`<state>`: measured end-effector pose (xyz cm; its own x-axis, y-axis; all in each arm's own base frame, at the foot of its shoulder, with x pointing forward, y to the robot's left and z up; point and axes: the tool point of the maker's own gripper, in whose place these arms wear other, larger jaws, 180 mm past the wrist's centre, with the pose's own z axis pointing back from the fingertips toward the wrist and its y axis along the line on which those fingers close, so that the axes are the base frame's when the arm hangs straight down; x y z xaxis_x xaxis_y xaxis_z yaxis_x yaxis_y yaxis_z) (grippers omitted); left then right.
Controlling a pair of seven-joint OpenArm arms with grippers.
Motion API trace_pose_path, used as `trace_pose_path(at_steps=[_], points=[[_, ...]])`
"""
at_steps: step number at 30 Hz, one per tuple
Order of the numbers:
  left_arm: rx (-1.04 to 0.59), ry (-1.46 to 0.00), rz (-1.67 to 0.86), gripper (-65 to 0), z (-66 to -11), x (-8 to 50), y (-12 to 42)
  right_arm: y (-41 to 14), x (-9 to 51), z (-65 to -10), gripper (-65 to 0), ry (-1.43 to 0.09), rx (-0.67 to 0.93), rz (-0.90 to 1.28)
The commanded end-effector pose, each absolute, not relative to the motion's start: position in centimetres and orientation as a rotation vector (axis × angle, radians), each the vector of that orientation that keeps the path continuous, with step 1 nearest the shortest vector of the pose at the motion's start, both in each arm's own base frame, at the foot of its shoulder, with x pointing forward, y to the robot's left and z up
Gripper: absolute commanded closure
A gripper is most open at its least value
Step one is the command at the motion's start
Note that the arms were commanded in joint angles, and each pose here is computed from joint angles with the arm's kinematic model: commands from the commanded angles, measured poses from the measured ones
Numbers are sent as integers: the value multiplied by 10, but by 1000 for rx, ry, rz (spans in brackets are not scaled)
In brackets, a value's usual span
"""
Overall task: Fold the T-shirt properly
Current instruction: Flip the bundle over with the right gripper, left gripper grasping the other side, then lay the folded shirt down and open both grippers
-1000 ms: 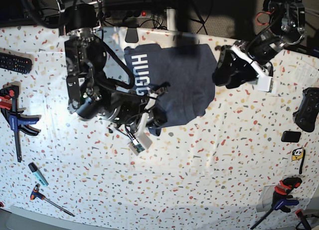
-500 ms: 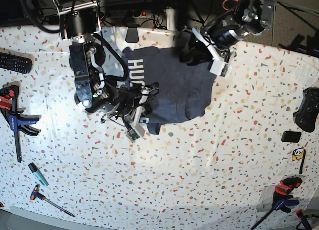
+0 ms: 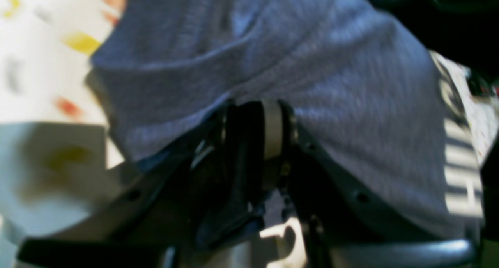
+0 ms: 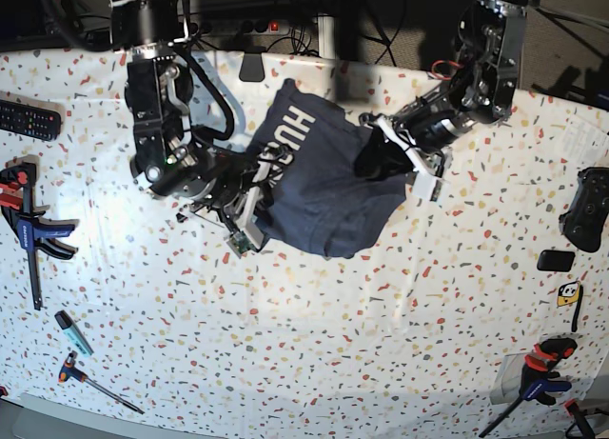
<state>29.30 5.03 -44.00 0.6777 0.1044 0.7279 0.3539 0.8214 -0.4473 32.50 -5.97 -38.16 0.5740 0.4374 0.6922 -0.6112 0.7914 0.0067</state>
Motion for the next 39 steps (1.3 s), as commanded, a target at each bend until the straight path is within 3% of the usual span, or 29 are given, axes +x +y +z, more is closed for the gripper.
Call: trace_pose_path(at_steps=[1, 13, 22, 25, 28, 32, 35, 39], points=[[-418, -694, -163, -124, -476, 283, 87, -61, 327, -370, 0, -771, 252, 632], [-428, -849, -183, -124, -425, 365, 78, -42, 267, -388, 0, -748, 341, 603], [-468, -931, -199, -124, -401, 386, 64, -1, 246, -386, 0, -767, 442, 646], [-469, -953, -204, -83, -394, 389, 63, 1, 248, -377, 0, -796, 442, 656], [-474, -995, -217, -47, -378, 391, 64, -5, 257, -360, 0, -851, 421, 648], [-509, -1067, -217, -45, -349, 386, 72, -28, 270, -338, 0, -914, 365, 605], [-489, -1100, -259, 0, -336, 373, 79, -46, 275, -328, 0, -932, 349, 548], [-453, -1118, -285, 0, -327, 344, 93, -73, 279, -317, 0, -949, 321, 473]])
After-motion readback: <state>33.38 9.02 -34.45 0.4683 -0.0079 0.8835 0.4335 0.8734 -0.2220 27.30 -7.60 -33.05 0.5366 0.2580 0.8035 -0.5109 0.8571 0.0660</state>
